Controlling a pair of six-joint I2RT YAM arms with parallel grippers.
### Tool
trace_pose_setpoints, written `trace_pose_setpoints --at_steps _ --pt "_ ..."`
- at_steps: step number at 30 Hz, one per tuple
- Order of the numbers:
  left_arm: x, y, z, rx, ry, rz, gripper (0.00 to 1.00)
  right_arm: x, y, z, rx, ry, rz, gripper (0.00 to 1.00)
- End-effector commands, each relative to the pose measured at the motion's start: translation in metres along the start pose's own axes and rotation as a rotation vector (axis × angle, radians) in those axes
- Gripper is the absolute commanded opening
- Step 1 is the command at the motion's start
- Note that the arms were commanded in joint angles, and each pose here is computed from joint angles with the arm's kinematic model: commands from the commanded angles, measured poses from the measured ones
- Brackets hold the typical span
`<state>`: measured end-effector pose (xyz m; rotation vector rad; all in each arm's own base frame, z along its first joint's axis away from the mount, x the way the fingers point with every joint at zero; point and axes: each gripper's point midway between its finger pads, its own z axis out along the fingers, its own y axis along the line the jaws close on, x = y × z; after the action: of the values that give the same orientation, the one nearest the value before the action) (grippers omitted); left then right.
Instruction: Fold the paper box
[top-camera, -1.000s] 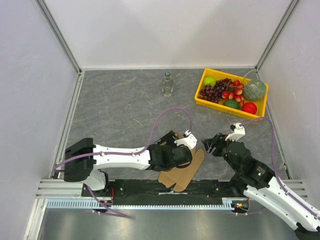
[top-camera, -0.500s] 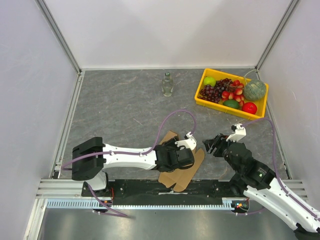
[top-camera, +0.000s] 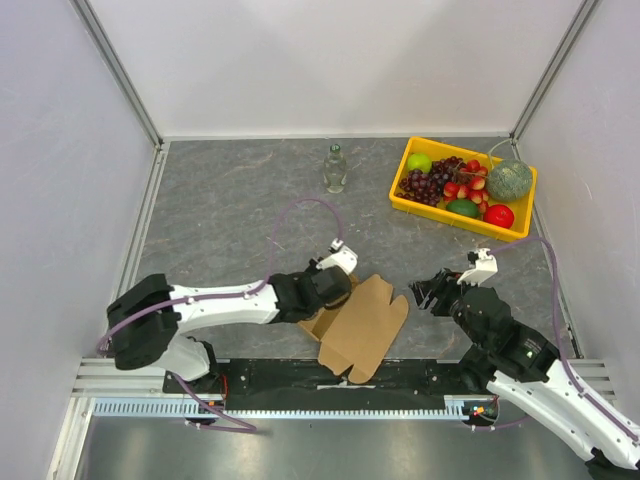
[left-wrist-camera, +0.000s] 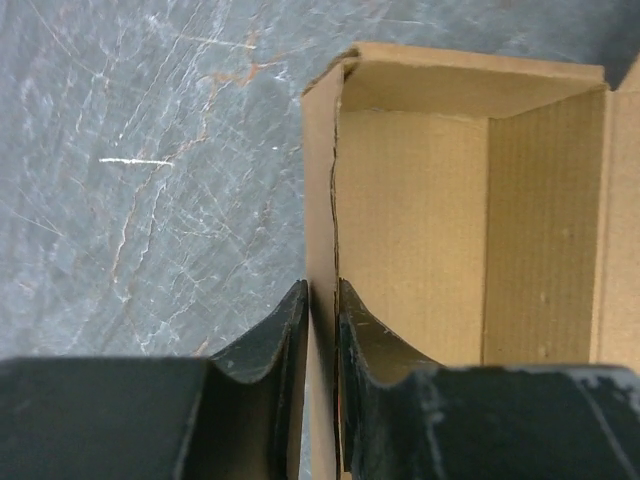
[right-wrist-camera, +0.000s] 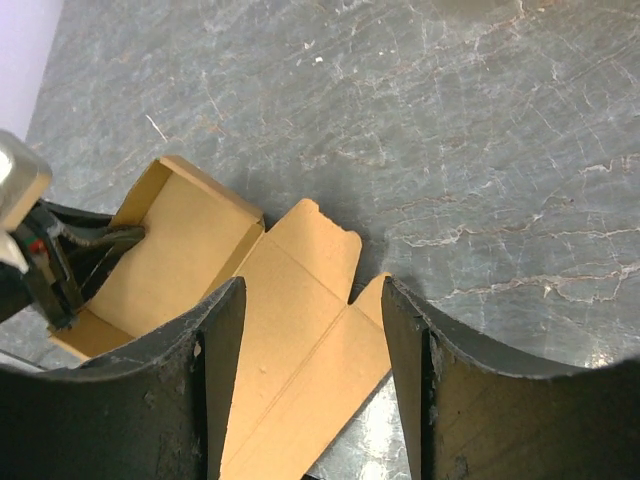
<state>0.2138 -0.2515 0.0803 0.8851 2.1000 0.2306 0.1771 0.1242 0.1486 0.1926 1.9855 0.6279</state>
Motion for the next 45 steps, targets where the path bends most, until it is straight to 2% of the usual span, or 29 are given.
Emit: trace_pose_setpoints --at_steps 1,7,19,21,29,45 --pt "-0.027 0.002 0.004 0.181 -0.102 -0.255 0.22 -0.023 0.015 -0.017 -0.047 -0.036 0.045 0.64" --pt "-0.034 0.018 0.027 0.249 -0.112 -0.404 0.21 -0.033 0.018 -0.028 -0.066 -0.064 0.089 0.65" --pt "-0.026 0.002 0.078 0.416 -0.018 -0.548 0.19 -0.051 0.013 -0.039 -0.010 -0.093 0.092 0.67" --pt "-0.022 0.000 0.082 0.421 -0.003 -0.556 0.27 -0.056 0.012 -0.042 0.002 -0.098 0.092 0.68" --pt "-0.016 -0.006 0.081 0.482 0.018 -0.580 0.47 -0.056 0.018 -0.040 0.036 -0.036 0.049 0.70" --pt "-0.035 0.004 0.072 0.507 -0.010 -0.604 0.57 -0.079 0.018 -0.021 0.191 -0.035 -0.075 0.74"
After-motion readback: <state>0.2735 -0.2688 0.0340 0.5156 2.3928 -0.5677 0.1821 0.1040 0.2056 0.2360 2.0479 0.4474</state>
